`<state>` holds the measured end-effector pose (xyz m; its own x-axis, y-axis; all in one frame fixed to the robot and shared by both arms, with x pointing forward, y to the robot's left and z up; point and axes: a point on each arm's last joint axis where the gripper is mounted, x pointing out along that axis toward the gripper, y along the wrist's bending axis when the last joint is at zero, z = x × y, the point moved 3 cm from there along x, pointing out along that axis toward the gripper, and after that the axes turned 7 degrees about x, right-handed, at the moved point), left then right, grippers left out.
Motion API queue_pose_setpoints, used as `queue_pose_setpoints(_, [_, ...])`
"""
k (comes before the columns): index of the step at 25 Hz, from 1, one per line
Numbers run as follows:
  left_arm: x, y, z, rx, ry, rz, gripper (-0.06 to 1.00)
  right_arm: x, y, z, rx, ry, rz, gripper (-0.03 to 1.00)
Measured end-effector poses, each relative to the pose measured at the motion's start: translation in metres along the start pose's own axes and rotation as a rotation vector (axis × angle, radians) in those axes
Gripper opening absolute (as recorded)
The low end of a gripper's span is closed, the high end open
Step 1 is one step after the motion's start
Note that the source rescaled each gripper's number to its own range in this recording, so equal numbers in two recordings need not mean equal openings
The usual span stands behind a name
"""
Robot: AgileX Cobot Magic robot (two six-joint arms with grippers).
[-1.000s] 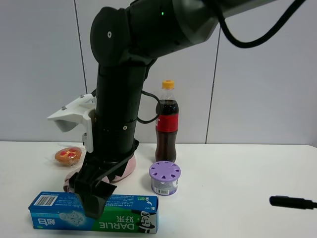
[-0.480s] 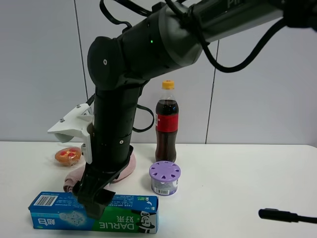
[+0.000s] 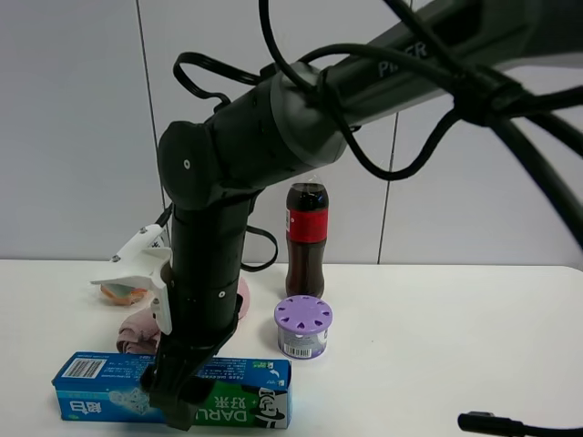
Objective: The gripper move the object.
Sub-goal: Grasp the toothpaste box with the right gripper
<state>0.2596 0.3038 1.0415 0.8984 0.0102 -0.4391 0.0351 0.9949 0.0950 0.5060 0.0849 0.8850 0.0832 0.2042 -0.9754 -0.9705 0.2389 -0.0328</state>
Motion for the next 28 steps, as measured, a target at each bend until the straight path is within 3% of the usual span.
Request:
queue_pose_setpoints(17, [0.0000,-0.0001,0.0000,0.000,0.000,-0.001,1.00,0.0104,0.0014,0.0023,-0.002,-0.020,0.016,0.68])
queue_pose_setpoints(24, [0.0000,-0.0001,0.0000,0.000,0.000,-0.001,1.00,0.0101,-0.0045,0.0009,0.010,-0.027,0.012,0.66])
queue_pose_setpoints(28, [0.0000,-0.0001,0.0000,0.000,0.000,-0.001,1.00,0.0100,-0.0066,0.0002,0.013,-0.027,0.011,0.56])
